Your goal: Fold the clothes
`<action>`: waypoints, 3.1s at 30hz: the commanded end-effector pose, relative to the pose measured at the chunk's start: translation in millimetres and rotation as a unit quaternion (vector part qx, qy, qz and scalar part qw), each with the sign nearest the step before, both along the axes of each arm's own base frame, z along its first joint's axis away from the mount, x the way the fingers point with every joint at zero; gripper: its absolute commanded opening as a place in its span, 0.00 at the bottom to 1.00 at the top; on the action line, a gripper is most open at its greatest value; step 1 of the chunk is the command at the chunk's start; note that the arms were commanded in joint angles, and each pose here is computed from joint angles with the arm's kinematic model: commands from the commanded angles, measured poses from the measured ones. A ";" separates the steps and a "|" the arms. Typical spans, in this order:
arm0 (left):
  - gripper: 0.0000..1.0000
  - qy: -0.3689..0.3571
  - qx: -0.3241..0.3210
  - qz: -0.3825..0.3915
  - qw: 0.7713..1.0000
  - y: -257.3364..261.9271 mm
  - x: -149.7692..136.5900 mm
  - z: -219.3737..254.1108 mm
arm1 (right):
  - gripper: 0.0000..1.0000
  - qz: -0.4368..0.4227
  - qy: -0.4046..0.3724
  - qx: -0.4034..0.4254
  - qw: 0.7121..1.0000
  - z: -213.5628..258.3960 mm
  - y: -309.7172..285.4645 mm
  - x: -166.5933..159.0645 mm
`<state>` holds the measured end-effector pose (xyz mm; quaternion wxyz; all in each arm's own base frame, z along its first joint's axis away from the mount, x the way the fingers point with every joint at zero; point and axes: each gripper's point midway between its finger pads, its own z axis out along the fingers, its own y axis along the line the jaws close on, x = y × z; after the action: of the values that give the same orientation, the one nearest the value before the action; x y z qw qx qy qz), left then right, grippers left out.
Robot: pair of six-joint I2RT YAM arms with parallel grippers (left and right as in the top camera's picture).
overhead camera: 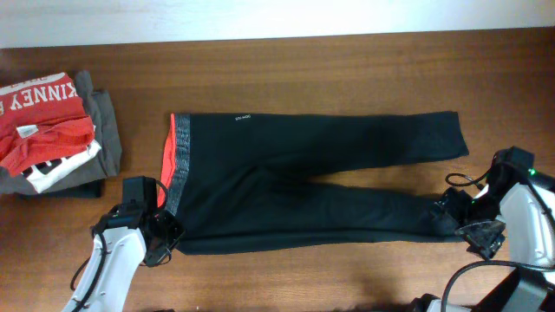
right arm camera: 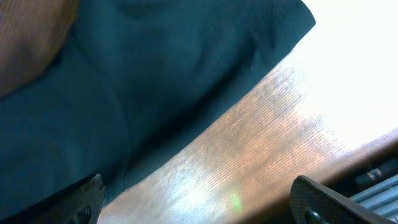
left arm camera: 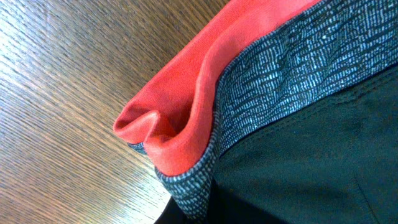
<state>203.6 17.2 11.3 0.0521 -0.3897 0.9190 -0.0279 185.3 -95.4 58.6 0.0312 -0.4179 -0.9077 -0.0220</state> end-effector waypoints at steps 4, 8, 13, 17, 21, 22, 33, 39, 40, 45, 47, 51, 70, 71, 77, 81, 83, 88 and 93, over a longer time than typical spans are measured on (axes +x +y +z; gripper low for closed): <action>0.00 0.007 -0.005 -0.009 1.000 -1.6 -6.7 -1.9 | 0.99 -0.055 -0.004 -0.034 0.998 -24.7 -8.0 -6.1; 0.00 0.007 -0.002 -0.018 1.000 -1.0 -6.6 -1.9 | 1.00 -0.071 -0.034 -0.050 0.996 -38.2 -13.4 3.4; 0.00 0.007 -0.002 -0.020 1.000 -1.1 -6.5 -2.0 | 0.95 -0.093 -0.055 -0.067 0.992 -46.3 -19.6 9.5; 0.00 0.007 -0.002 -0.020 1.000 -1.1 -6.7 -1.9 | 0.88 -0.120 -0.040 -0.097 0.987 -50.0 -28.4 1.1; 0.00 0.008 -0.001 -0.020 1.000 -0.9 -6.7 -2.0 | 0.80 -0.121 -0.042 -0.112 0.985 -54.5 -32.6 -0.5; 0.00 0.007 -0.001 -0.023 1.000 -0.9 -6.6 -1.9 | 0.80 -0.122 -0.043 -0.112 0.985 -55.4 -32.6 -0.5; 0.00 0.008 0.005 -0.030 1.000 0.9 -6.9 -2.0 | 0.56 -0.122 -0.039 -0.119 0.985 -64.5 -37.5 2.8; 0.00 0.008 0.005 -0.030 1.000 0.8 -6.9 -2.0 | 0.12 -0.119 -0.013 -0.108 0.987 -75.9 -33.7 -3.3; 0.01 0.008 0.005 -0.030 1.000 0.8 -7.0 -2.0 | 0.04 -0.119 -0.011 -0.106 0.987 -76.3 -33.1 -4.2; 0.00 0.008 0.007 -0.056 0.998 0.8 -5.9 0.2 | 0.04 -0.124 -0.010 -0.099 0.987 -71.7 -32.9 -4.6; 0.00 0.011 0.008 -0.070 0.997 1.0 -5.1 5.3 | 0.04 -0.134 -0.010 -0.093 0.987 -65.1 -35.5 -5.5; 0.00 0.019 0.010 -0.075 0.997 1.9 -5.4 24.3 | 0.04 -0.159 -0.001 -0.090 0.983 -41.9 -49.5 -11.8; 0.00 -0.220 0.083 -0.059 0.970 18.0 45.4 123.3 | 0.04 -0.063 -0.112 -0.089 0.988 70.6 -62.0 32.8; 0.00 -0.232 0.086 -0.058 0.967 19.1 54.2 125.0 | 0.04 -0.050 -0.118 -0.093 0.987 75.5 -60.5 38.5; 0.00 -0.272 0.093 -0.056 0.956 24.8 106.7 117.7 | 0.04 0.000 -0.139 -0.098 0.985 93.2 -51.7 79.1; 0.00 -0.303 0.093 -0.056 0.947 26.7 141.6 110.4 | 0.04 0.015 -0.136 -0.094 0.986 92.8 -54.1 102.4; 0.00 -0.326 0.084 -0.061 0.940 23.8 160.4 107.9 | 0.04 0.022 -0.133 -0.092 0.987 90.3 -56.8 114.6; 0.00 -0.354 0.043 -0.083 0.931 9.6 192.9 89.4 | 0.04 0.045 -0.102 -0.083 0.990 75.6 -63.2 141.6; 0.00 -0.354 0.037 -0.088 0.930 7.3 205.6 71.4 | 0.04 0.056 -0.082 -0.071 0.993 53.1 -66.4 163.2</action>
<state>400.1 25.2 86.1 0.3809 -0.2815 0.8709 -0.1308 336.2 -154.2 118.3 -0.0757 -0.3742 -0.9242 -0.0079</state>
